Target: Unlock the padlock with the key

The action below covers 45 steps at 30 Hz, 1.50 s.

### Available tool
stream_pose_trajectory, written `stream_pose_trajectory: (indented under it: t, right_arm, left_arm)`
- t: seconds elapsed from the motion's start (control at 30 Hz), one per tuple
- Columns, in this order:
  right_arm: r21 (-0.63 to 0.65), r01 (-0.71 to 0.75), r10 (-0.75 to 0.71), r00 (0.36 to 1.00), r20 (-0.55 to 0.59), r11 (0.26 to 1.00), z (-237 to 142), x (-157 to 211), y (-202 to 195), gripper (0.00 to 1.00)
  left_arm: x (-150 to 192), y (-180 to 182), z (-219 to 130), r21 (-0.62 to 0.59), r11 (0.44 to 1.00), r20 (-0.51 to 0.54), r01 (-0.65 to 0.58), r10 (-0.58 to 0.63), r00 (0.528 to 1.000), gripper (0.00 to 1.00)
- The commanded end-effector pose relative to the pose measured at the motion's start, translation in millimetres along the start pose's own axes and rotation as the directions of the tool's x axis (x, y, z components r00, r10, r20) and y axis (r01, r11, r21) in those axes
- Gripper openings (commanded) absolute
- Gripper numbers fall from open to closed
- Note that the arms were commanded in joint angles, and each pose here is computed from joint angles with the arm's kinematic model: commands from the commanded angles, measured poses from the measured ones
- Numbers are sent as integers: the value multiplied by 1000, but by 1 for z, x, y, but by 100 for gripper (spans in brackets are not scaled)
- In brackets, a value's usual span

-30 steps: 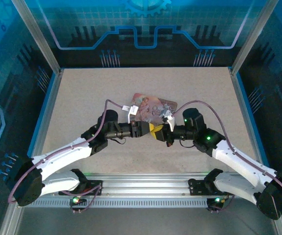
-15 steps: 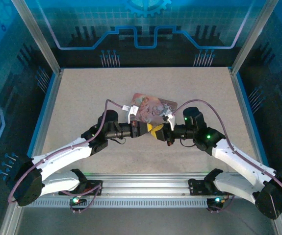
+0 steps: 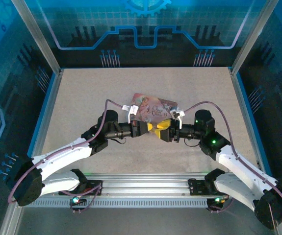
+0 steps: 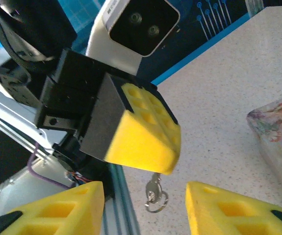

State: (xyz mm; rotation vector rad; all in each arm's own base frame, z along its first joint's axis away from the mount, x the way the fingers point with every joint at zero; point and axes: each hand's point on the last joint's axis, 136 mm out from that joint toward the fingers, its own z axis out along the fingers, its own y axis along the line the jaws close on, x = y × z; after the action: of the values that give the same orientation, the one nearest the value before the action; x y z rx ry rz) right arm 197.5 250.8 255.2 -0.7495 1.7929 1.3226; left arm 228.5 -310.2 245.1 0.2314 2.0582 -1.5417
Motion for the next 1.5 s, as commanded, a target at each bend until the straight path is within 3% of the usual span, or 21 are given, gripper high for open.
stream_pose_trajectory:
  t: [0.0,0.7,0.93,1.47]
  right_arm:
    - [-42,-28,29,999,15,999,1,-2,2,49]
    - [-69,-85,81,995,-55,994,21,16,1,46]
    - [-79,-58,55,998,-28,995,21,7,6,39]
    - [-58,-74,72,997,-36,996,21,12,2,11]
  left_arm:
    - [-13,-19,-3,50,998,54,-26,23,998,0]
    - [-12,-16,-3,39,999,55,-20,17,998,0]
    - [-12,-14,-3,30,999,54,-20,18,998,0]
    - [-13,-12,-5,18,1000,70,-19,18,997,0]
